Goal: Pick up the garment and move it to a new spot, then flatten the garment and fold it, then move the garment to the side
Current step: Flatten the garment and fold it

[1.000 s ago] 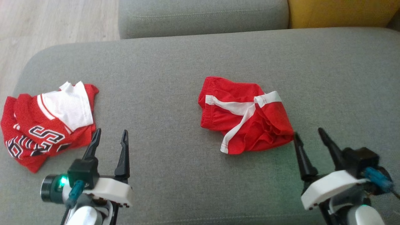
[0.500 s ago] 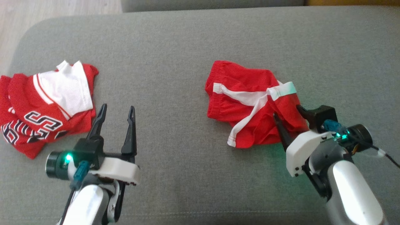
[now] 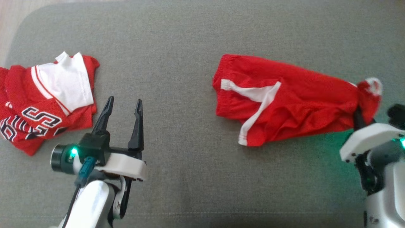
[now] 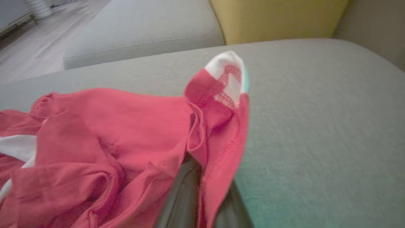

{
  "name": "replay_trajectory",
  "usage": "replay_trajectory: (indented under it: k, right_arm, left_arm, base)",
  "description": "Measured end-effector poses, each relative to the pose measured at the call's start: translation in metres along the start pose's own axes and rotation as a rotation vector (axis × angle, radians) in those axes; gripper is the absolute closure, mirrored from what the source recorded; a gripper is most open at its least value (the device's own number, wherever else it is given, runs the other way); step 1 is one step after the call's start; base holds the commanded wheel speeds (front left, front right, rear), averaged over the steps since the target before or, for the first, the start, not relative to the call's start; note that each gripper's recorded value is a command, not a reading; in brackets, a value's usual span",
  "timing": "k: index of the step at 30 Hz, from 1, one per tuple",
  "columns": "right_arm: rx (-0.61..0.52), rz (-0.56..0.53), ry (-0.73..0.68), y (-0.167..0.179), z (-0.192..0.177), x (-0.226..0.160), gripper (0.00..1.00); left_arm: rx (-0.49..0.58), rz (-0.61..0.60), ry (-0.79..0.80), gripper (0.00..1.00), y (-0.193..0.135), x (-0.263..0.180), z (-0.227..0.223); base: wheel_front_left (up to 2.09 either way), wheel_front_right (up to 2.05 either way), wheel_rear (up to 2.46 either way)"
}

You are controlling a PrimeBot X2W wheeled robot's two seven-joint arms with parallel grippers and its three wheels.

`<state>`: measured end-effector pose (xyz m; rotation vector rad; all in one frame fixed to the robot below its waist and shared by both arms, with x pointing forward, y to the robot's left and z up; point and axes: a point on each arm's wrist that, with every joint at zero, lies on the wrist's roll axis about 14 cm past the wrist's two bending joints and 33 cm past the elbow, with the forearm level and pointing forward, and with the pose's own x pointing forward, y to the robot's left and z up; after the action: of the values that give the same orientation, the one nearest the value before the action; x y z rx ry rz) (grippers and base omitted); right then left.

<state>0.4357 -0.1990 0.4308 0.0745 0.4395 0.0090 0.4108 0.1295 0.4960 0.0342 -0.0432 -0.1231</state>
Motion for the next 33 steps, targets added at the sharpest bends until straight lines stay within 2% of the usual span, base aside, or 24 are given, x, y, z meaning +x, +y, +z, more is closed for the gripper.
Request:
replay_trajectory:
  k: [1,2,7,10,15,18,25,33]
  right_arm:
    - [0.032,-0.02,0.007,-0.008,-0.004,0.0,0.8]
    - [0.061,-0.037,0.012,-0.014,-0.008,0.0,0.0]
    - [0.169,-0.087,-0.004,-0.031,-0.023,-0.002,0.0]
    - [0.176,-0.097,-0.067,-0.034,-0.015,-0.004,0.0]
    - [0.025,-0.041,-0.274,-0.017,0.03,-0.015,0.0]
    - [-0.032,0.022,-0.341,0.004,0.046,-0.027,0.0]
    - [-0.059,0.168,-0.398,0.053,0.054,-0.063,0.0]
    - [-0.051,0.179,-0.382,0.059,0.048,-0.085,0.0]
  left_arm:
    - [-0.003,-0.005,0.002,0.0,-0.001,0.0,-0.001]
    - [-0.004,-0.006,0.003,0.0,-0.002,0.001,-0.001]
    - [-0.004,-0.012,0.002,0.0,-0.004,0.004,-0.002]
    - [-0.007,-0.008,-0.004,0.0,-0.003,0.006,0.0]
    - [-0.008,0.007,-0.017,0.0,0.0,0.006,0.005]
    - [-0.007,0.008,-0.021,0.0,0.0,0.002,0.007]
    - [-0.005,0.009,-0.009,0.0,-0.001,-0.016,0.006]
    - [-0.005,0.009,-0.004,0.0,-0.002,-0.027,0.006]
  base:
    - [0.0,0.0,0.0]
    - [0.0,0.0,0.0]
    - [0.0,0.0,0.0]
    - [0.0,0.0,0.0]
    - [0.0,0.0,0.0]
    - [0.0,0.0,0.0]
    - [0.0,0.0,0.0]
    - [0.0,0.0,0.0]
